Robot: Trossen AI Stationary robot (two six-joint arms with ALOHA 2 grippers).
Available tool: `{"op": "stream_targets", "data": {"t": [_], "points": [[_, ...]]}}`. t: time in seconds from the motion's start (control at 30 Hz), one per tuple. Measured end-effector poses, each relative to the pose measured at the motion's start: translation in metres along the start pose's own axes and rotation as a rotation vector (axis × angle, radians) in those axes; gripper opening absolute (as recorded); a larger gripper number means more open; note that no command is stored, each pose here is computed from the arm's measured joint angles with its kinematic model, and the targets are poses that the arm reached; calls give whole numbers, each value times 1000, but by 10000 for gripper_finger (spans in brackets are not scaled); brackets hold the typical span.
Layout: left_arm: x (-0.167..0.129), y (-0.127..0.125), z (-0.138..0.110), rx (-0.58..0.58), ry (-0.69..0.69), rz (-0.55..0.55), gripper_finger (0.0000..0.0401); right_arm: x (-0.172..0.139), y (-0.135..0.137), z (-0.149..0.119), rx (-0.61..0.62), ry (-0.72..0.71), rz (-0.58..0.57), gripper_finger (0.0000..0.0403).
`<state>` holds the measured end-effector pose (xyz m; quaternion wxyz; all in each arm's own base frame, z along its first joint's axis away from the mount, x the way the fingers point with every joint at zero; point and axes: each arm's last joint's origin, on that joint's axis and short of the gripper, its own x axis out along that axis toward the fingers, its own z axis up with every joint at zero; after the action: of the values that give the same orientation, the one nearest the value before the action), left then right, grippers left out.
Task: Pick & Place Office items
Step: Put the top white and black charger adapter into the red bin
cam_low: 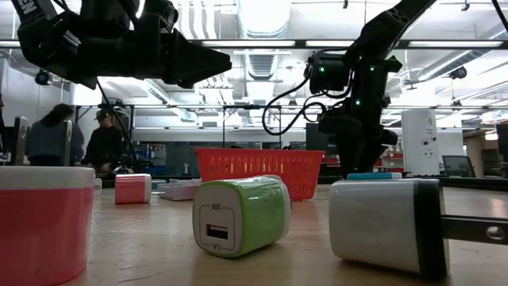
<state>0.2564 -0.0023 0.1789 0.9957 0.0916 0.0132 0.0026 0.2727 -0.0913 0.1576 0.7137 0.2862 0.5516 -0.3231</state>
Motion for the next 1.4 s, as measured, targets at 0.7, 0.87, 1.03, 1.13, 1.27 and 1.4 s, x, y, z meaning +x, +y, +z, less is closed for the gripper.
{"op": "stream_targets", "data": {"t": [0.7, 0.87, 1.03, 1.13, 1.27, 1.4], "points": [[0, 0, 0, 0, 0, 0, 186, 2, 0, -1, -9, 6, 30, 228], [0, 0, 0, 0, 0, 0, 186, 2, 1, -1, -9, 6, 31, 228], [0, 0, 0, 0, 1, 0, 186, 2, 0, -1, -9, 6, 31, 228], [0, 0, 0, 0, 1, 0, 186, 3, 0, -2, -13, 9, 29, 225], [0, 0, 0, 1, 1, 0, 186, 6, -2, -6, -16, 19, 22, 215], [0, 0, 0, 0, 1, 0, 186, 12, -4, -10, -16, 11, 26, 194]]}}
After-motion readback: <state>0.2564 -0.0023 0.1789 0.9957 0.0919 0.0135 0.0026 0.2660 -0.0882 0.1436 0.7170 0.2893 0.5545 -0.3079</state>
